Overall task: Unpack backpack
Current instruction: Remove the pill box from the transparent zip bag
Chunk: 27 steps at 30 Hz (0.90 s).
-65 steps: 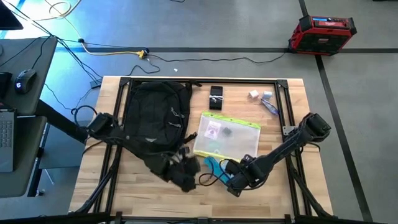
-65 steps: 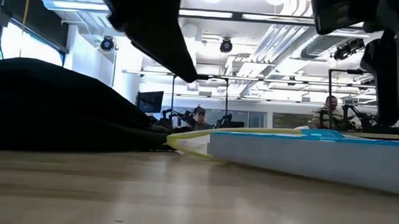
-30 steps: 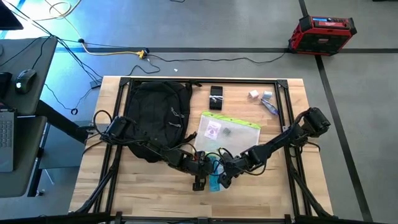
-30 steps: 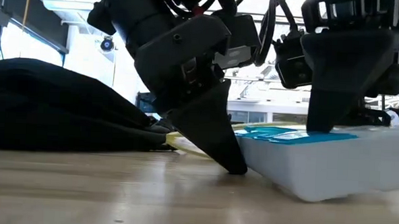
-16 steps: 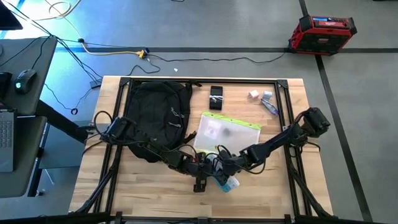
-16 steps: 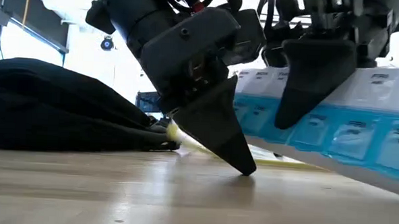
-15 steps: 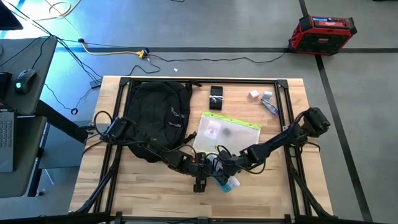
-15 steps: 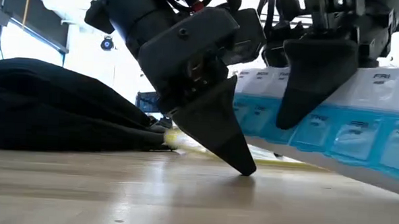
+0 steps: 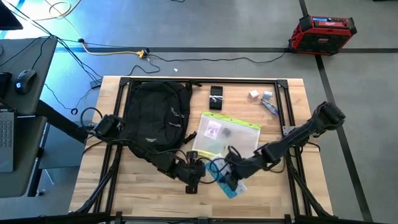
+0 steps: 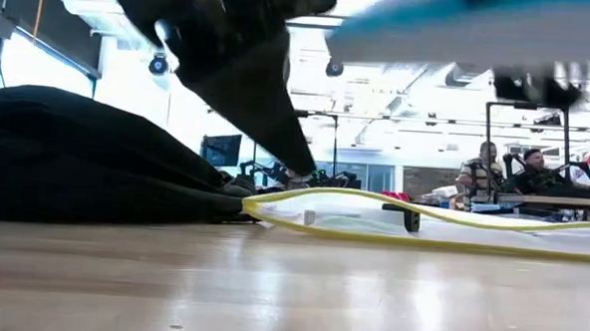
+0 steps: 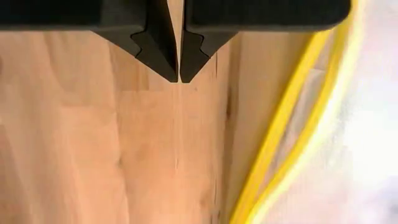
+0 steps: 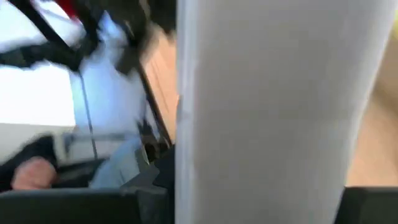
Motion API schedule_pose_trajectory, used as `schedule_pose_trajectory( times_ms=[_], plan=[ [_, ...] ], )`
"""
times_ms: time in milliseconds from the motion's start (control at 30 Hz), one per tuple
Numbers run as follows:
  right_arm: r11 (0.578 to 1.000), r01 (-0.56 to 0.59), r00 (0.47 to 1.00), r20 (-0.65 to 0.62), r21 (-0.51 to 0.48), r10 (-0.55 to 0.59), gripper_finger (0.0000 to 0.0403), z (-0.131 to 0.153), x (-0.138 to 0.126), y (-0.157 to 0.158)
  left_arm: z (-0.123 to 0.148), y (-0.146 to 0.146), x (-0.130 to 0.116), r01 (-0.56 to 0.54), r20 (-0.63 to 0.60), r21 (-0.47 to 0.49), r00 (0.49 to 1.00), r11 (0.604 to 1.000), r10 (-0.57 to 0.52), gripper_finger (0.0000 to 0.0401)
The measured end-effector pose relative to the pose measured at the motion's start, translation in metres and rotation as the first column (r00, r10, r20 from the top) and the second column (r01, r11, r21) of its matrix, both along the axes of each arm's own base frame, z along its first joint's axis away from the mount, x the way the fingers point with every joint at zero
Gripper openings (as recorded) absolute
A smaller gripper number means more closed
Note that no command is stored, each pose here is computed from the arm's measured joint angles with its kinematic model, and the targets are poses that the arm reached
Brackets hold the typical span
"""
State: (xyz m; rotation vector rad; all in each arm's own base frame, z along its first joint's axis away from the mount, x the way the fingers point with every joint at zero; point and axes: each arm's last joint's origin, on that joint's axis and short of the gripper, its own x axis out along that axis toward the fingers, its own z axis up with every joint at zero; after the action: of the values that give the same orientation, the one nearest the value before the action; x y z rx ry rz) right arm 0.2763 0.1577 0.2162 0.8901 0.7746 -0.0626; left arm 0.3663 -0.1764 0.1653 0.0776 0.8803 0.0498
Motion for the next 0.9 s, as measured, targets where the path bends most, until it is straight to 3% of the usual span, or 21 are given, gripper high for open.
schedule_pose_trajectory(
  times_ms=[167, 300, 433, 567, 667, 800, 900],
  plan=[
    [0.973, 0.143, 0.989, -0.001, -0.179, -0.145, 0.0116, 0.022, -0.008, -0.046, 0.000, -0.005, -0.005, -0.008, 0.004, 0.042, 1.000, 0.999, 0.008, 0.0000],
    [0.902, 0.273, 0.940, -0.106, -0.333, -0.324, 0.0116, 0.027, -0.017, -0.107, -0.001, -0.003, -0.006, -0.017, -0.013, 0.046, 1.000, 0.999, 0.017, 0.0000],
    [0.835, 0.384, 0.867, -0.158, -0.395, -0.473, 0.0116, 0.025, -0.019, -0.177, -0.001, -0.003, -0.006, -0.022, -0.012, 0.041, 1.000, 0.999, 0.023, 0.0000],
    [0.777, 0.506, 0.788, -0.165, -0.374, -0.592, 0.0116, 0.014, -0.030, -0.246, -0.001, -0.003, -0.006, -0.023, -0.010, 0.041, 1.000, 0.999, 0.024, 0.0000],
    [0.746, 0.595, 0.743, -0.151, -0.298, -0.653, 0.0116, -0.005, -0.045, -0.285, -0.001, -0.004, -0.006, -0.022, -0.011, 0.041, 1.000, 0.999, 0.022, 0.0000],
    [0.745, 0.651, 0.740, -0.095, -0.148, -0.666, 0.0116, -0.035, -0.058, -0.313, -0.001, -0.004, -0.006, -0.023, -0.011, 0.041, 1.000, 0.999, 0.023, 0.0000],
    [0.724, 0.679, 0.721, -0.074, -0.123, -0.689, 0.0118, -0.052, -0.063, -0.324, -0.001, -0.004, -0.006, -0.023, -0.009, 0.040, 1.000, 0.999, 0.023, 0.0000]
  ],
)
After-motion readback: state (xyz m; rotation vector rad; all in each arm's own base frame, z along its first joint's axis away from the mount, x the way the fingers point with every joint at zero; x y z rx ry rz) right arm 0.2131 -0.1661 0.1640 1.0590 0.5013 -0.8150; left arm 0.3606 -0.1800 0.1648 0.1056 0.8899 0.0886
